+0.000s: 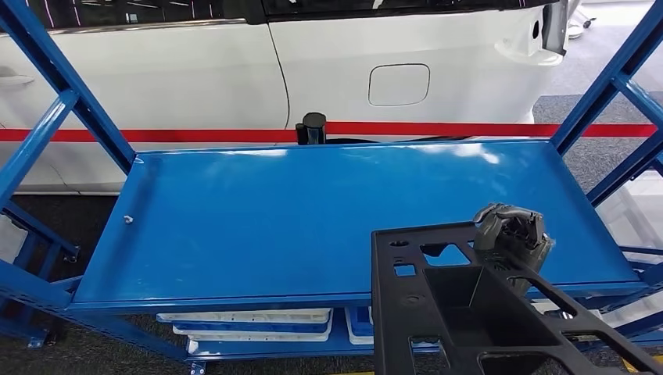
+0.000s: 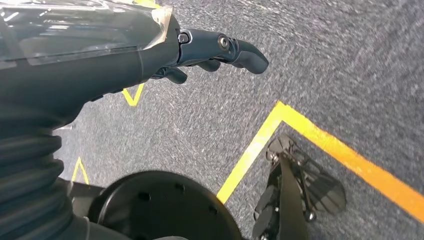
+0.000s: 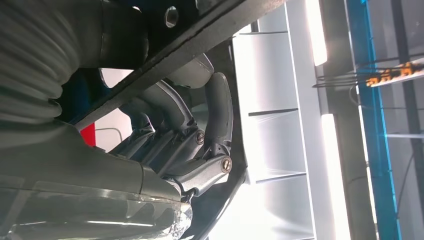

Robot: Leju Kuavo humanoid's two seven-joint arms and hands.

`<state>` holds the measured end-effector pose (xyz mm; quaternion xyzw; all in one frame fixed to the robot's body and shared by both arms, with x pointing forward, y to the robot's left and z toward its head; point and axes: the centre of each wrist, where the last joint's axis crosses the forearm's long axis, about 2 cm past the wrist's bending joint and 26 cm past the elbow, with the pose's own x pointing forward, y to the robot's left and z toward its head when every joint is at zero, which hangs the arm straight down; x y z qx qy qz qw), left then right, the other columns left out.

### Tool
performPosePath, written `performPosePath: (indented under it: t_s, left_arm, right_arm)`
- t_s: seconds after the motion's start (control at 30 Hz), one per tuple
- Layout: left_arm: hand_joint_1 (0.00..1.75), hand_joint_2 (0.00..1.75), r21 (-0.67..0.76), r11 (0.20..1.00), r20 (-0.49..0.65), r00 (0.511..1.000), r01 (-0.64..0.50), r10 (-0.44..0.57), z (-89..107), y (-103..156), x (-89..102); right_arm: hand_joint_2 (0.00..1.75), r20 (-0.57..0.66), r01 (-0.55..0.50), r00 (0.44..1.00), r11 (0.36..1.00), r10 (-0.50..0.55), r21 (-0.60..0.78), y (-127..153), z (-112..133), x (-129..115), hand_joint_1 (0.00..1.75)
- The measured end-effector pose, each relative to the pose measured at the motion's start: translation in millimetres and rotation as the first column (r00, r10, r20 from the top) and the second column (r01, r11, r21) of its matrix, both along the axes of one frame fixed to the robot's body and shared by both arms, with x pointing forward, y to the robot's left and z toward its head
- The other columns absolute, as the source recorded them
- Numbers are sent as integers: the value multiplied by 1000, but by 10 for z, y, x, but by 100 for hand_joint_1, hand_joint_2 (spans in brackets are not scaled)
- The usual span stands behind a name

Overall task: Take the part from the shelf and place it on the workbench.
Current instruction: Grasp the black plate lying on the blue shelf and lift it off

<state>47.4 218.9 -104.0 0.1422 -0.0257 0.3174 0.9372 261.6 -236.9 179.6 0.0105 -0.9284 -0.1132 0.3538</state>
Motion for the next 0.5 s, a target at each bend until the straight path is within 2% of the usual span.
performPosePath:
  t_s: [0.5]
  left_arm:
    - [0,175,-7,1000,-15,1000,10,-11,2,-10,-1]
  right_arm:
    - [175,5,11,1000,1000,-11,8,2,23,13,175]
